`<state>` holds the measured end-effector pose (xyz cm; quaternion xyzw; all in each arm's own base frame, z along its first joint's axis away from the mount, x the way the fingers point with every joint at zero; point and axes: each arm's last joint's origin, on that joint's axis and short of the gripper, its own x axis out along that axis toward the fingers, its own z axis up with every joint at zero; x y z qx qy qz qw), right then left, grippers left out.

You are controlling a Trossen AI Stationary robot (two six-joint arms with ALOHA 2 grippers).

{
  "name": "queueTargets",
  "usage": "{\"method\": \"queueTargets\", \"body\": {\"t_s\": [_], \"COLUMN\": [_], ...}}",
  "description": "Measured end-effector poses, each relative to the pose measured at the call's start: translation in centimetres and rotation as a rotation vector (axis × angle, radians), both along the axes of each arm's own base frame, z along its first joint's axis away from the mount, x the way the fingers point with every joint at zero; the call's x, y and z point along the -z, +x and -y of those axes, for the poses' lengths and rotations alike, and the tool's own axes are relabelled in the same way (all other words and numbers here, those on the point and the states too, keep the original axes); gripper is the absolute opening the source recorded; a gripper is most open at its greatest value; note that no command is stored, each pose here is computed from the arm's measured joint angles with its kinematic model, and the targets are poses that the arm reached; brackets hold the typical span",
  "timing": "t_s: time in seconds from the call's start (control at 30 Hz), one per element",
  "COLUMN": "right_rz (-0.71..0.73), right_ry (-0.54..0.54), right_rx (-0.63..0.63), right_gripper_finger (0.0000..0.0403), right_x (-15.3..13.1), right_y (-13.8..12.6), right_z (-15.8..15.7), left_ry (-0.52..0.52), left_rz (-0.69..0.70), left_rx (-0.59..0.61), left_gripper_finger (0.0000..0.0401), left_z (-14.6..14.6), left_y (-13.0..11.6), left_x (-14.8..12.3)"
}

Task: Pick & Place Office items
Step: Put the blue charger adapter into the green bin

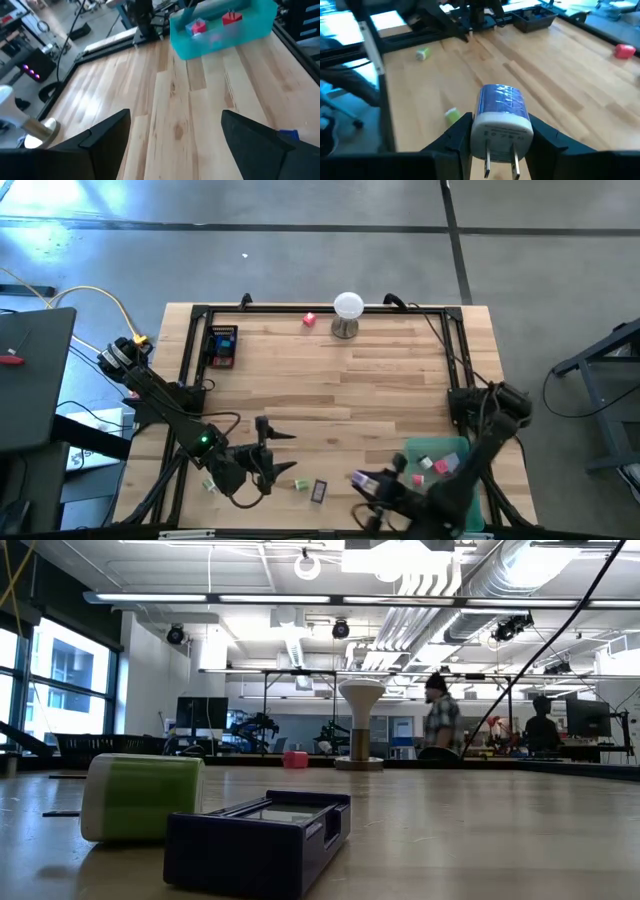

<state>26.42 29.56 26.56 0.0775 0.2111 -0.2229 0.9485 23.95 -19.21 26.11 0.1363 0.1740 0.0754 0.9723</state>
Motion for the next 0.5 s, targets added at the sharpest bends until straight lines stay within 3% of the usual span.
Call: {"method": "queueTargets", "body": {"t_s": [0.13, 0.27, 0.5], "right_rz": [-0.011, -0.070, -0.353], "right_ry": [0.042, 0.175, 0.352], "right_rx": [-0.013, 0.042, 0.337], "right_gripper_finger": [0.0123, 0.0123, 0.0123], "right_x": [-0.2, -0.5, 0.4], "right_y": [-3.3, -6.4, -10.3], "right_z": [-1.1, -1.1, -0.1], "left_ry": [-0.007, -0.032, -0.177], "left_rz": [-0.026, -0.040, -0.122], "left_rx": [-0.013, -0.026, 0.089], "left_gripper_finger": [0.0305, 0.0305, 0.0305], "left_z": [-0.1, -0.2, 0.2], "left_y": [-0.2, -0.3, -0.4], "left_x": [0.3, 0.6, 1.0]}}
